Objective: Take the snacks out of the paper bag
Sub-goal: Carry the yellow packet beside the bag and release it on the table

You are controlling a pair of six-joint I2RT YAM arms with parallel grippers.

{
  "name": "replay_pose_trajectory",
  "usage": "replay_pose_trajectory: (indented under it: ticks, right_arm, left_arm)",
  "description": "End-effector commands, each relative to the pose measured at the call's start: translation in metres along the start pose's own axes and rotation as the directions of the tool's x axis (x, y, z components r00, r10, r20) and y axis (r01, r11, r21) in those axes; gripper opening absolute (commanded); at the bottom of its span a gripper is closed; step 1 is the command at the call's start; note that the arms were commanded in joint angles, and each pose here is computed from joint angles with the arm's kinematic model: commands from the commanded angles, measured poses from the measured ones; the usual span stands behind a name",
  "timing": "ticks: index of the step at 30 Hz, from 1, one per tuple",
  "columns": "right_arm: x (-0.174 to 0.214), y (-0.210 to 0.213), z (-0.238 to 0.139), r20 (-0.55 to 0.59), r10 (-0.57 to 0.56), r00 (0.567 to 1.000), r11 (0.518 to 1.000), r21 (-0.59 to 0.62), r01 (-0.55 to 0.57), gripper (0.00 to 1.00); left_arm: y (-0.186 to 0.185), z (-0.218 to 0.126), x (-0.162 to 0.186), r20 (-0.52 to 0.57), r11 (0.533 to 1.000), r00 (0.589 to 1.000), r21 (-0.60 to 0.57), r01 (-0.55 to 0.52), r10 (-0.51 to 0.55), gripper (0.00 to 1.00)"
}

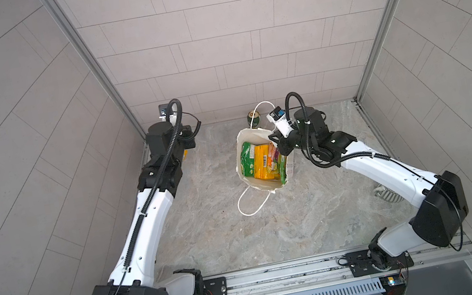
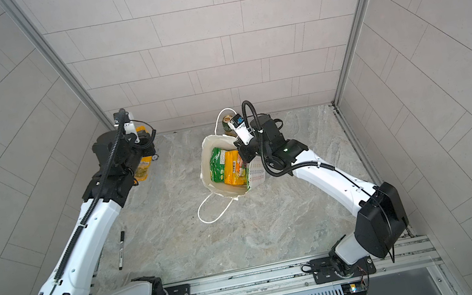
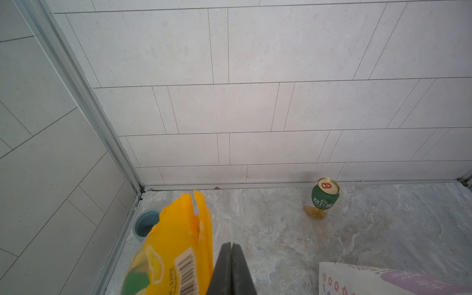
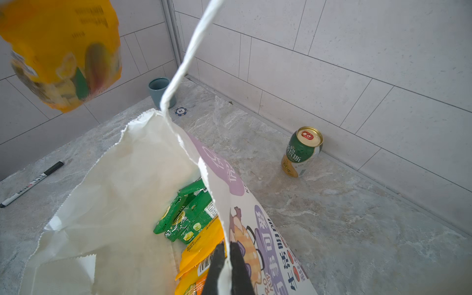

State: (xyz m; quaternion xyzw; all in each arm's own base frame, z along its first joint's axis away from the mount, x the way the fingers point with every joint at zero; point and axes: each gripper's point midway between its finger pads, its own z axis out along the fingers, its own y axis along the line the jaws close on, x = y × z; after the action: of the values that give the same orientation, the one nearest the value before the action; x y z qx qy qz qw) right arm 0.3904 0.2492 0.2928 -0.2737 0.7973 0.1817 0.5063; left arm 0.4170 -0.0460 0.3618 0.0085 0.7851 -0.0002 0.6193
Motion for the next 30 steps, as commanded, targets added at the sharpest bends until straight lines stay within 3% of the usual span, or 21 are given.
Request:
replay_pose_trajectory:
  ticks: [1, 6, 10, 12, 16, 19, 25, 27, 30]
  right_arm:
    - [-0.017, -0.003, -0.005, 0.058, -0.005, 0.998, 1.000, 0.010, 0.004, 0.00]
    - [-0.017, -0.003, -0.004, 0.050, -0.008, 0.999, 1.000, 0.005, 0.008, 0.00]
    - [-0.016, -0.005, -0.005, 0.046, -0.014, 0.999, 1.000, 0.020, 0.013, 0.00]
    - [-0.016, -0.005, -0.003, 0.046, -0.012, 0.999, 1.000, 0.014, 0.012, 0.00]
    - [-0.013, -0.005, 0.000, 0.036, -0.012, 0.999, 1.000, 0.016, 0.011, 0.00]
    - [-0.011, -0.007, 0.001, 0.030, -0.015, 0.999, 1.000, 0.025, 0.014, 0.00]
    - [-0.009, -0.007, 0.004, 0.024, -0.010, 1.000, 1.000, 0.024, 0.009, 0.00]
    - [-0.009, -0.006, 0.005, 0.021, -0.008, 1.000, 1.000, 0.020, 0.008, 0.00]
    - [-0.008, -0.007, 0.006, 0.019, -0.009, 1.000, 1.000, 0.021, 0.009, 0.00]
  left_arm:
    - [0.009, 0.016, 0.004, 0.083, 0.999, 0.997, -0.039, 0.002, 0.001, 0.00]
    - [0.022, 0.047, 0.048, 0.037, 0.996, 0.999, -0.083, -0.021, 0.024, 0.00]
    - [0.037, 0.052, 0.058, -0.021, 0.991, 0.999, -0.133, 0.032, -0.035, 0.03]
    - [0.049, 0.058, 0.069, -0.081, 0.983, 0.992, -0.164, 0.084, -0.098, 0.22]
    - [0.084, 0.078, 0.111, -0.249, 0.952, 0.937, -0.245, 0.185, -0.247, 0.89]
    - [0.118, 0.087, 0.149, -0.387, 0.923, 0.865, -0.332, 0.194, -0.321, 0.94]
    - [0.144, 0.087, 0.213, -0.633, 0.904, 0.710, -0.428, 0.012, -0.309, 1.00]
    - [0.147, 0.086, 0.227, -0.680, 0.895, 0.660, -0.445, -0.026, -0.319, 1.00]
    - [0.152, 0.092, 0.250, -0.702, 0.888, 0.623, -0.459, -0.025, -0.345, 1.00]
